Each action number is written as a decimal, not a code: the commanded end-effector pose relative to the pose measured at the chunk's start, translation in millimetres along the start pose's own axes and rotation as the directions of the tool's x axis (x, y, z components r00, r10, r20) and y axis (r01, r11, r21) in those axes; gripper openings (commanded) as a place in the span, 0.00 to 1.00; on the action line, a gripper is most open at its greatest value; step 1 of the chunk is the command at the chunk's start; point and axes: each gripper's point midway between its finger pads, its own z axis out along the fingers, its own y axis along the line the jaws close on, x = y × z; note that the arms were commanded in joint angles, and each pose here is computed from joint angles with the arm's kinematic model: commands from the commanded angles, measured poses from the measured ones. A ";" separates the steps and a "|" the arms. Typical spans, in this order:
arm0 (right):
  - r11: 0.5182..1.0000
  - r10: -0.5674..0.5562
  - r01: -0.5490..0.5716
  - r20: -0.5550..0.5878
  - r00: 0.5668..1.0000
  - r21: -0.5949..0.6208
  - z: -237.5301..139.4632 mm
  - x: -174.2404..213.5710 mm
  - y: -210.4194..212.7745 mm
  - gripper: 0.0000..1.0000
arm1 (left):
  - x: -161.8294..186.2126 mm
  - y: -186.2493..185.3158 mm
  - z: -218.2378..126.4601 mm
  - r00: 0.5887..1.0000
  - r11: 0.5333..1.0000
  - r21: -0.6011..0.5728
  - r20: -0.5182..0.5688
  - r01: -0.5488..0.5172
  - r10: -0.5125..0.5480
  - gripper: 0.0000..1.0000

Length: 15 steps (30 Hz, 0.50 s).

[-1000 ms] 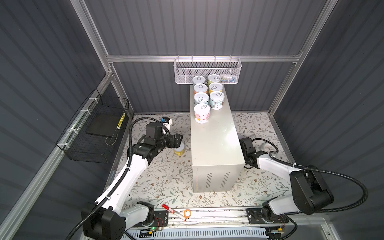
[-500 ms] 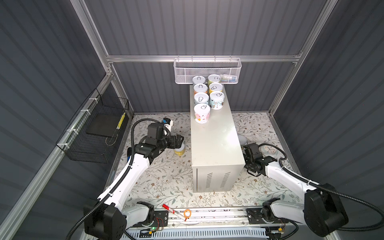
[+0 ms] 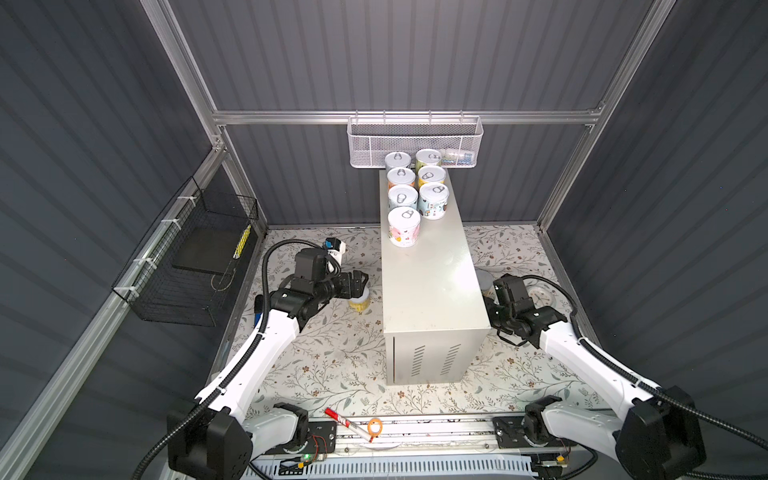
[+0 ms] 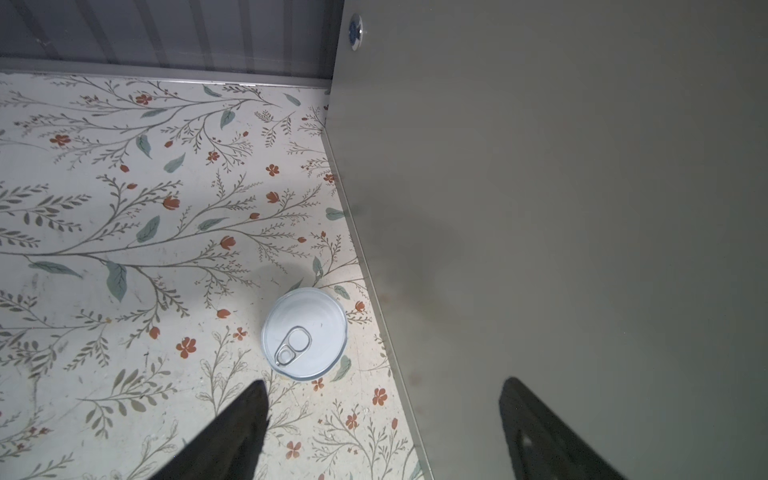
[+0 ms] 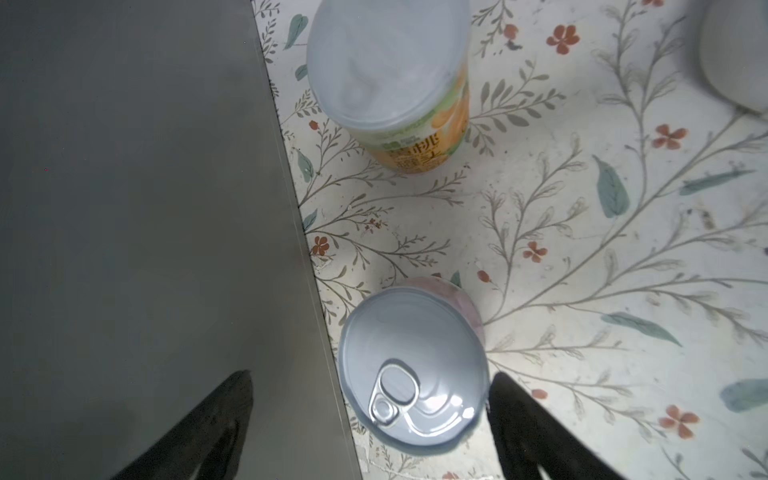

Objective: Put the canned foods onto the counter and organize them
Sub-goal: 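Close the right gripper around the pink-labelled white-lidded can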

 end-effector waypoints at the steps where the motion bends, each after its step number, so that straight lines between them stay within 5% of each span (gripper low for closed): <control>1: 1.000 -0.027 0.026 -0.053 0.998 -0.015 10.3 9.2 4.5 0.90 | -1.5 -3.1 -4.3 0.998 0.998 0.033 0.040 0.049 -0.050 0.88; 15: 0.995 -0.070 0.076 -0.093 0.993 0.062 17.1 22.6 -11.3 0.91 | 20.0 -0.8 16.7 0.991 0.988 0.072 0.002 0.136 -0.136 0.87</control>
